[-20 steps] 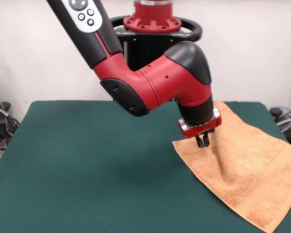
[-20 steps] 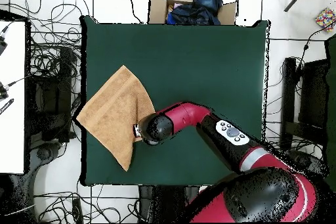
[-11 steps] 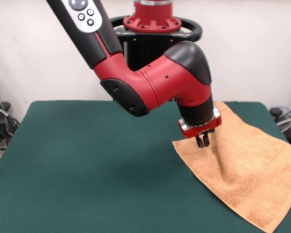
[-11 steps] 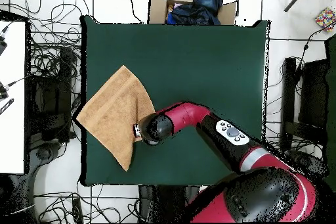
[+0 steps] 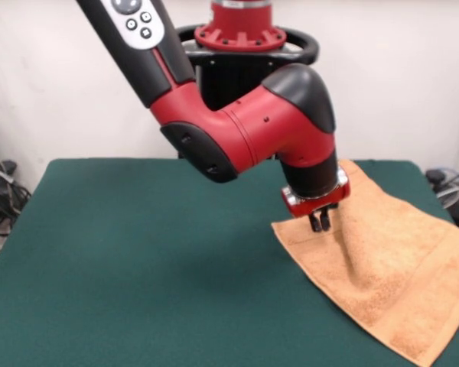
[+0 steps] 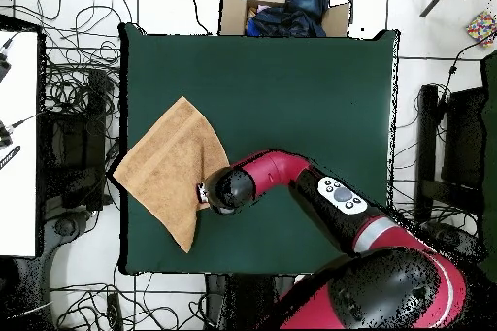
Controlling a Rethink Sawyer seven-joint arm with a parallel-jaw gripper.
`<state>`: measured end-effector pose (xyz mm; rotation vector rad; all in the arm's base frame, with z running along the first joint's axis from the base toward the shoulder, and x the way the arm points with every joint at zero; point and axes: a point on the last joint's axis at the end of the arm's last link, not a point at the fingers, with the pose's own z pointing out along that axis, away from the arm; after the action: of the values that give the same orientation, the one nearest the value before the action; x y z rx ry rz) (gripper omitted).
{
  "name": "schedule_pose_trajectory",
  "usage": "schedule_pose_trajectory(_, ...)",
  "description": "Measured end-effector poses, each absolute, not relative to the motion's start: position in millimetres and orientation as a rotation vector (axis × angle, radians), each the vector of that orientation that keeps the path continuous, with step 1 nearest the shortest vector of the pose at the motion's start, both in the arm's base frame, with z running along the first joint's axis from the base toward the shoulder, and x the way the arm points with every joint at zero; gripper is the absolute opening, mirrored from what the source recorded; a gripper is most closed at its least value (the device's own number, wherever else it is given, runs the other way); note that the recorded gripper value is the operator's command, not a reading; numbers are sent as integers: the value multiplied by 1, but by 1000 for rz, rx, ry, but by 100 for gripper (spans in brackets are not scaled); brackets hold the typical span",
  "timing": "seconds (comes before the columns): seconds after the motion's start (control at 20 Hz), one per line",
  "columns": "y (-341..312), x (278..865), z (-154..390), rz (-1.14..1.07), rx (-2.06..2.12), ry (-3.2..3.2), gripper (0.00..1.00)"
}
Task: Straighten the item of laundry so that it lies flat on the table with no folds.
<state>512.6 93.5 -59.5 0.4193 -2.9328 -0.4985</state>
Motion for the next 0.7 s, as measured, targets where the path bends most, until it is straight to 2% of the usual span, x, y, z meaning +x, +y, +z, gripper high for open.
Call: schedule_pose_trajectory(0.7,68,537,-55,-376,465,-2998,0)
